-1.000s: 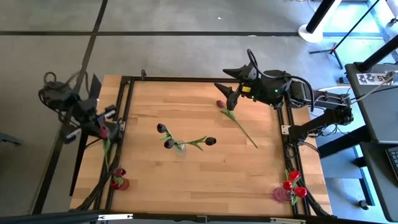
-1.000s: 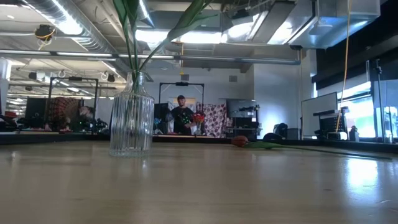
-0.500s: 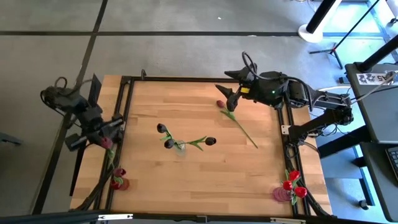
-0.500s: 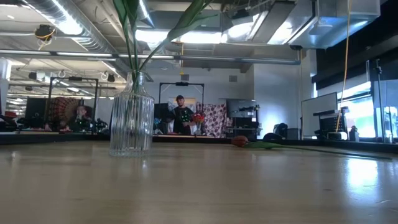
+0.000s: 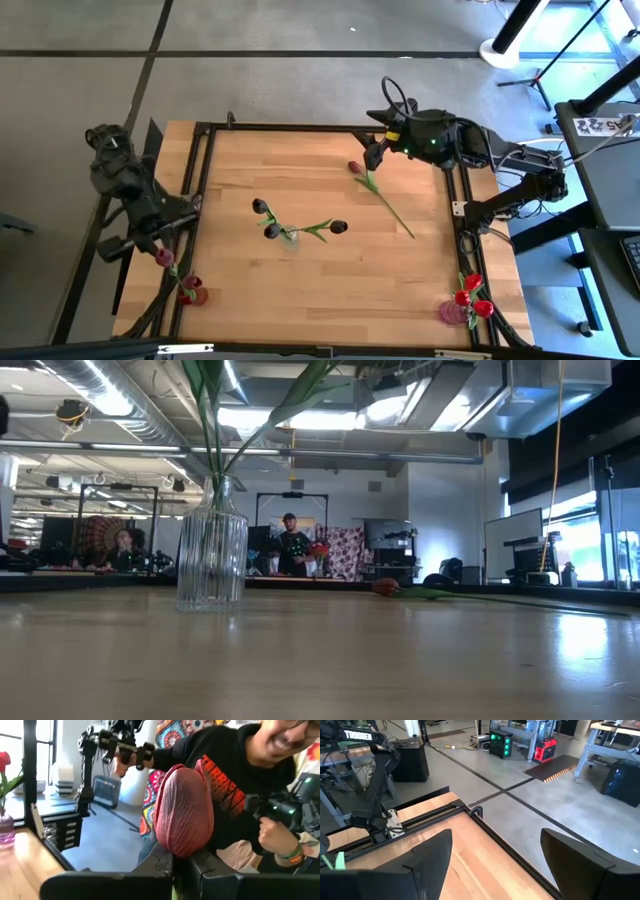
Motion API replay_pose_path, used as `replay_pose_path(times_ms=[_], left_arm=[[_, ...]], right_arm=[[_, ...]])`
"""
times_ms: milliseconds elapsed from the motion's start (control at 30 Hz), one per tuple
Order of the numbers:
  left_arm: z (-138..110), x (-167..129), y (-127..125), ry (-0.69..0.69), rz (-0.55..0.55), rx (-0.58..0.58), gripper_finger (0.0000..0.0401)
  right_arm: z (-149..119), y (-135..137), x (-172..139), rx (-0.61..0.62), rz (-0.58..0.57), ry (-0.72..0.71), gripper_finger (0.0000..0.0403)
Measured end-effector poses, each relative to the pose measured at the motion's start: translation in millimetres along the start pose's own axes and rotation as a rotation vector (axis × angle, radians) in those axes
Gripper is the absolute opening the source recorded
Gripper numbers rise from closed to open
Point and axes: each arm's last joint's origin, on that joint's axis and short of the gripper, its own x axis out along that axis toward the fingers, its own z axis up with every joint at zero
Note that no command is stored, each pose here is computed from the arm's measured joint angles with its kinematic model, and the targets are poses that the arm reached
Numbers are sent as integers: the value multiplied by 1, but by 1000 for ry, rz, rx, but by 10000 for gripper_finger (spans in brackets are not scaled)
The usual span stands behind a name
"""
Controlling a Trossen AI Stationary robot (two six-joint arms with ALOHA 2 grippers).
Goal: Sort flowers into vase by color
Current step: Put the pink flower into the red transparent vase
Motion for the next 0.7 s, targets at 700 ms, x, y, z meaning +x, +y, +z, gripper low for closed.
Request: replay_pose_path(times_ms=[700], left_arm=[[-19, 22, -22, 93, 100, -87, 16]], right_arm=[[1, -4, 3, 15, 10, 6, 303]])
